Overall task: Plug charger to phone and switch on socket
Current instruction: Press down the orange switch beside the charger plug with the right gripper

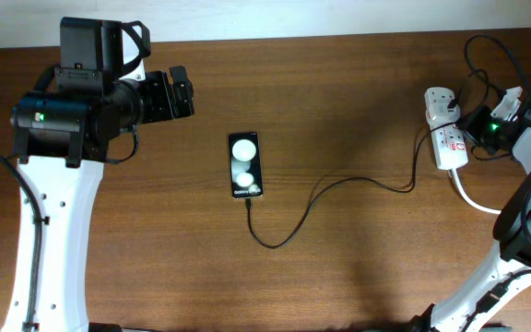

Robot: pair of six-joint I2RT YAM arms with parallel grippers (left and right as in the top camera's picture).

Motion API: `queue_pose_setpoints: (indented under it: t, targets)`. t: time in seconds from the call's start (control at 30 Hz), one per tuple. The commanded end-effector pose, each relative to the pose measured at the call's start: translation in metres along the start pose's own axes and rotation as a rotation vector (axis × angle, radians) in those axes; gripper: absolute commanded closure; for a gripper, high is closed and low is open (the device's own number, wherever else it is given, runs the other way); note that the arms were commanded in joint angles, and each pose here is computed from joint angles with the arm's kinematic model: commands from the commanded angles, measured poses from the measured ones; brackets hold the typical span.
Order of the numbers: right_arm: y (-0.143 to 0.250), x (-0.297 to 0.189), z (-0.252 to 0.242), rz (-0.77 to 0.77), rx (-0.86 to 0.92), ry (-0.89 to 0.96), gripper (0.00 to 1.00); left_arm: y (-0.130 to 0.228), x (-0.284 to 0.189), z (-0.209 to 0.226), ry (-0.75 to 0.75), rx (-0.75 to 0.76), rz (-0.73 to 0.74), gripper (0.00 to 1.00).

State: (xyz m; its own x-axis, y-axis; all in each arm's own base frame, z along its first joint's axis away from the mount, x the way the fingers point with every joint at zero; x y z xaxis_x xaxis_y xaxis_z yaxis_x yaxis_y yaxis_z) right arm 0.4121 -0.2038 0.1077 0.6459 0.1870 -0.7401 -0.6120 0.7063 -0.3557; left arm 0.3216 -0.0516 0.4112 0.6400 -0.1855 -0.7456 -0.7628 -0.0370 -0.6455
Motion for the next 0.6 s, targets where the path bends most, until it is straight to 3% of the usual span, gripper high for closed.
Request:
queue_pose_setpoints:
  t: [0.0, 0.57]
  targets:
    - [0.016, 0.02, 0.004, 0.064, 0.0, -0.003, 0.96, -0.002, -0.006, 0.001, -0.007, 0.004, -0.02, 0.01]
    - [0.046, 0.04, 0.013, 0.215, 0.024, -0.007, 0.96, -0.002, -0.006, 0.001, -0.007, 0.004, -0.02, 0.01]
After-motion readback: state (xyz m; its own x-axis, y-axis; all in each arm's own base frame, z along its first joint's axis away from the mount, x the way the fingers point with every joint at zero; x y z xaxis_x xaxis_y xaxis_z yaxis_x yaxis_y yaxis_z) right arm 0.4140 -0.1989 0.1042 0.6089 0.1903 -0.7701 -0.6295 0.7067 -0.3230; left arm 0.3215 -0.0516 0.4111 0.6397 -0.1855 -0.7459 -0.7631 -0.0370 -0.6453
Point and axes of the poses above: each gripper's point midway between its finger pads, its own x axis out along the fingers, its own z axis along the line the jaws close on, y = z × x, the point moved 10 cm from there along -x, back along the fingers, and after that the axes turned 6 degrees about x, right-handed, at the moved point
